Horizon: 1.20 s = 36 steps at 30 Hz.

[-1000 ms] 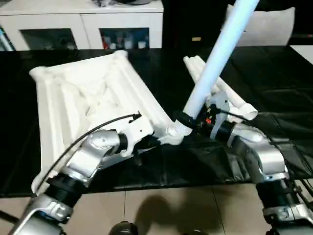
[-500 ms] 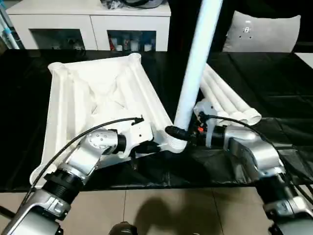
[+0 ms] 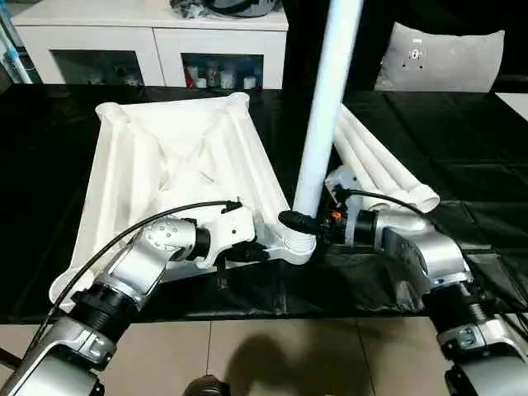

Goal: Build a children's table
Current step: Insert table leg to table base

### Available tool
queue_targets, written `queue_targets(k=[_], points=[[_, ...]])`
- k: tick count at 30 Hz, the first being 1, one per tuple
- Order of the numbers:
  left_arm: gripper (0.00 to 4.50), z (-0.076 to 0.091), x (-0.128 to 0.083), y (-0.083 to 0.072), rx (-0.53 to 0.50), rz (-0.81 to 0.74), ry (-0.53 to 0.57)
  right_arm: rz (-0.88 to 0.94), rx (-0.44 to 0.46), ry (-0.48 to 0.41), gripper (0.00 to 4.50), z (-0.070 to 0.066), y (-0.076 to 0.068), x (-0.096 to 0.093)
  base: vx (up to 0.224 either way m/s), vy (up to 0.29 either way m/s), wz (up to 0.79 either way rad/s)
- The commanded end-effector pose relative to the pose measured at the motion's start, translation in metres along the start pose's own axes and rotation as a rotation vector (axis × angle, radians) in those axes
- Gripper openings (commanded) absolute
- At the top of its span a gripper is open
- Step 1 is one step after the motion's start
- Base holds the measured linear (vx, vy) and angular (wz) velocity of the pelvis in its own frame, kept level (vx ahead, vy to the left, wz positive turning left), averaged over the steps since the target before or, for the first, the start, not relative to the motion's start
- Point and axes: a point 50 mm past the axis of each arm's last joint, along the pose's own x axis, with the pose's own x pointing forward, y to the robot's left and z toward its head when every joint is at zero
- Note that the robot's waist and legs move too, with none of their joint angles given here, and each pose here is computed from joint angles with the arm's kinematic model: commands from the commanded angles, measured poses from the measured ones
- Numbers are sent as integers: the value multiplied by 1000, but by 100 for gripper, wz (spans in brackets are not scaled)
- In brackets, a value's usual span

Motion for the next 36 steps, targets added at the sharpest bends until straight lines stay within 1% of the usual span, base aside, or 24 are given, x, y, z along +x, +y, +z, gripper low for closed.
queue_targets(k=[1,2,5,6,7,8,9,10,11,13,16,17,18,19,20,25,26,28,29,30,32,34,35,36], points=[[0,4,4,0,32,-22,9,-51,94,7,191,-22,-4,-4,0,0,0],[0,4,4,0,29,-18,8,-64,108,-8,191,-24,-5,-4,0,0,0],[0,4,4,2,19,-10,5,-106,177,-89,191,-30,-7,-5,0,0,0],[0,4,4,2,19,-10,5,-106,177,-89,191,-30,-7,-5,0,0,0],[0,4,4,2,9,-2,-2,-133,230,-153,191,-35,-7,-7,0,0,0],[0,4,4,3,-1,3,-8,-158,262,-198,191,-40,-6,-8,0,0,0],[0,4,4,4,-7,7,-13,-169,276,-223,191,-44,-5,-9,0,0,0],[0,4,4,4,-12,11,-15,-175,282,-239,191,-50,-2,-10,0,0,0],[0,4,4,4,-12,11,-15,-175,282,-239,191,-50,-2,-10,0,0,0],[0,4,5,5,-20,18,-19,-176,278,-259,191,-56,4,-10,0,0,0],[0,4,5,5,-23,22,-21,-182,264,-270,191,-59,7,-11,0,0,0],[0,5,6,6,-29,30,-26,-204,214,-274,191,-62,10,-14,0,0,0],[0,4,6,6,-29,30,-26,-212,195,-262,191,-64,10,-16,0,0,0],[0,4,6,6,-29,30,-25,-216,157,-240,191,-65,10,-17,0,0,0],[0,4,7,5,-28,30,-24,-210,100,-204,191,-67,10,-18,0,0,0],[0,3,7,4,-27,26,-19,-212,47,-171,191,-68,10,-20,0,0,0],[0,2,7,4,-23,23,-13,-201,22,-140,191,-68,10,-20,0,0,0],[0,2,6,4,-18,20,-7,-189,3,-113,191,-68,10,-19,0,0,0],[0,1,5,4,-8,10,5,-152,-30,-58,191,-69,11,-17,0,0,0],[0,1,5,4,-8,10,5,-151,-30,-57,191,-69,11,-17,0,0,0],[0,0,3,5,5,-1,20,-95,-58,11,191,-70,12,-15,0,0,0],[0,0,2,6,10,-3,27,-69,-68,44,191,-70,12,-14,0,0,0],[0,-1,-1,9,18,-1,40,-30,-85,102,191,-71,13,-12,0,0,0],[0,-1,-1,9,18,-1,40,-30,-85,102,191,-71,13,-12,0,0,0]])
